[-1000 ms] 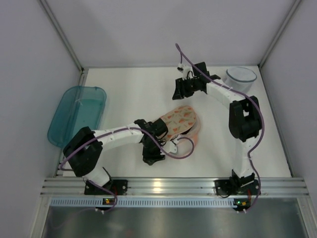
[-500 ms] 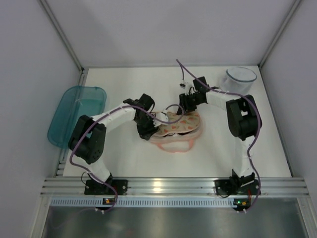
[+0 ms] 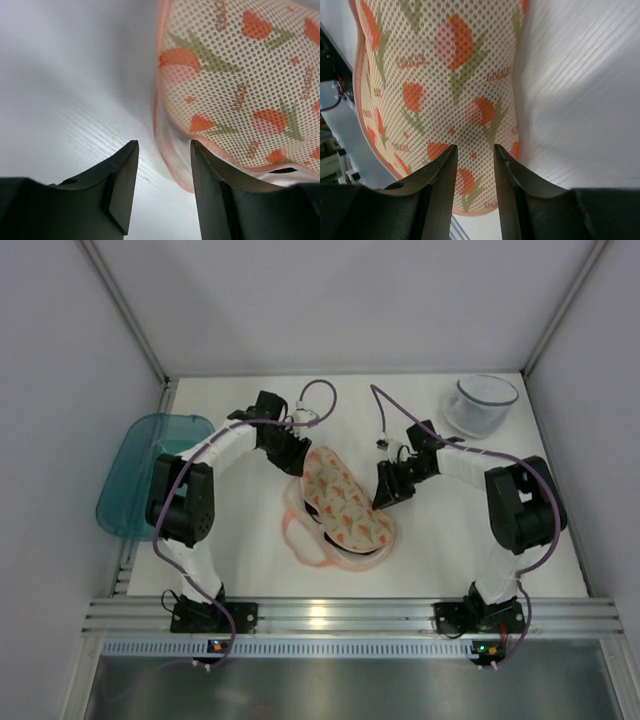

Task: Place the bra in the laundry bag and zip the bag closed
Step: Adjust the laundry bag at the center of the board.

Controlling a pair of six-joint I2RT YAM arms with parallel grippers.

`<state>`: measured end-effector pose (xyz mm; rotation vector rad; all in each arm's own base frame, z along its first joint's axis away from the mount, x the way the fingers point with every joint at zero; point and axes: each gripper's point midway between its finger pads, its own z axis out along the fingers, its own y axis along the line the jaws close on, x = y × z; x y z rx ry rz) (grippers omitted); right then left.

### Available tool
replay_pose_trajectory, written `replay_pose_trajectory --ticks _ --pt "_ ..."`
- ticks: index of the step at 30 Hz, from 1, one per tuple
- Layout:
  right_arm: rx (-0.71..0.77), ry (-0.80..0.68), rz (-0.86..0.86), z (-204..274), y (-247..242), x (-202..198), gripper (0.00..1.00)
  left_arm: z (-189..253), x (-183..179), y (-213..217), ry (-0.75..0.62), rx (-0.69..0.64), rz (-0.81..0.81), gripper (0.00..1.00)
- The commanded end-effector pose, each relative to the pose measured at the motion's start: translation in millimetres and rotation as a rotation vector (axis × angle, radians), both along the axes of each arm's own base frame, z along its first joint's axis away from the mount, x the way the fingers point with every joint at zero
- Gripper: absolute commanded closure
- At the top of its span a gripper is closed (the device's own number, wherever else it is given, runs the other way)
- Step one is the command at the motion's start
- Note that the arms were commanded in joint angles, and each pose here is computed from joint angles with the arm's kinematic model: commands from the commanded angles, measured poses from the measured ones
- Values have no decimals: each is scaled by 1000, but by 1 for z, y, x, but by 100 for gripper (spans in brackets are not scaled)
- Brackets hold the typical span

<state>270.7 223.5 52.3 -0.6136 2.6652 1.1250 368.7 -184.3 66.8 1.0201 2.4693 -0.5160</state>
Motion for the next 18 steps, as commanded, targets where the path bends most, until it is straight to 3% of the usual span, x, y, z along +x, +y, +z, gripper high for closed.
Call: replay_pose_trajectory --ticks 1,4,9,15,18 --pt "61 -32 99 31 0 -24 63 63 19 8 -72 -158 166 48" --pt "53 -131 86 46 -4 -6 63 68 -10 17 -41 -169 185 48" --pt "67 -244 24 71 0 41 59 37 -60 25 117 -180 269 48" --pt "103 -261 -12 80 20 75 54 -4 -84 19 358 -231 335 50" --pt "127 -271 -12 87 29 78 53 -11 -79 18 374 -228 338 52"
